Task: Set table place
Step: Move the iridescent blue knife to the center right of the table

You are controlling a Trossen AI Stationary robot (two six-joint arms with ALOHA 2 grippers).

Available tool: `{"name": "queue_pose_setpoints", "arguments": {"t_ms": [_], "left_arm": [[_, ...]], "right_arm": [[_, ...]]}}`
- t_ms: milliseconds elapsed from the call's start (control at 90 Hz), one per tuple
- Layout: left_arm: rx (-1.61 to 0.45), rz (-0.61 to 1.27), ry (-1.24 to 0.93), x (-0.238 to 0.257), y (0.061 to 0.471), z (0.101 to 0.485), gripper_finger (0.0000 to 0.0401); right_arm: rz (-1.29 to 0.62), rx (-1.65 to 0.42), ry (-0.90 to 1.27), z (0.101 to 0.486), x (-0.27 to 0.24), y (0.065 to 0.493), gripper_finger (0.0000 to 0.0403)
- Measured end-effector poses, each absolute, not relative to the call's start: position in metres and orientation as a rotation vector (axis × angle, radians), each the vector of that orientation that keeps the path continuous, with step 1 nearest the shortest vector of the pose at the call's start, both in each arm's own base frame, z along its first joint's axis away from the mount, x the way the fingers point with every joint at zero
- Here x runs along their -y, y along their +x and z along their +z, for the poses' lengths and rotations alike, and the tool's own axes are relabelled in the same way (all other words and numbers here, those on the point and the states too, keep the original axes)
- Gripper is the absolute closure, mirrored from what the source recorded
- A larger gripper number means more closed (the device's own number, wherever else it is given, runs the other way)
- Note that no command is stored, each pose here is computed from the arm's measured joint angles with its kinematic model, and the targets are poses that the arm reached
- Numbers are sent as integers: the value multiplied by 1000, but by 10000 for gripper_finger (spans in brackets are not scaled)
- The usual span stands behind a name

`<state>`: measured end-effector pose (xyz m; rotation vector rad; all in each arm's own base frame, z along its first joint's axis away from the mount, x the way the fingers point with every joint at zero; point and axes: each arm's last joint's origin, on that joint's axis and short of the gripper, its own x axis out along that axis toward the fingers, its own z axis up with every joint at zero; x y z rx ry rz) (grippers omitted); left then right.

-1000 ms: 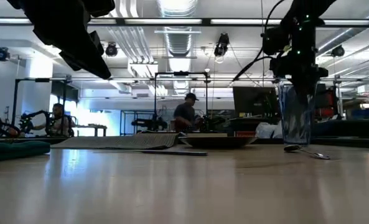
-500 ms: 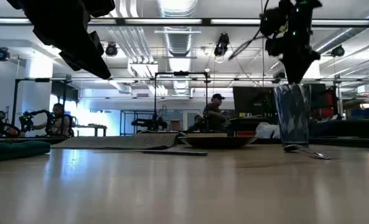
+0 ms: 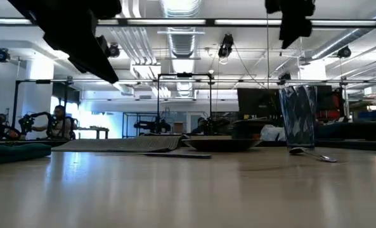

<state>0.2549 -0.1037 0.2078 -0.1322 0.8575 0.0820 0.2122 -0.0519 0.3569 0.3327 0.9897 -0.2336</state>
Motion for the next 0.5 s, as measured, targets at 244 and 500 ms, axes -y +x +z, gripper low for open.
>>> {"name": "queue_pose_setpoints", "arguments": {"t_ms": [244, 500], "left_arm": [[-936, 128, -94, 94, 264, 188, 326], [-911, 181, -108, 82, 258, 202, 326]], "right_arm": [[84, -622, 145, 282, -18, 288, 250], [108, -645, 43, 205, -44, 356, 330]]}}
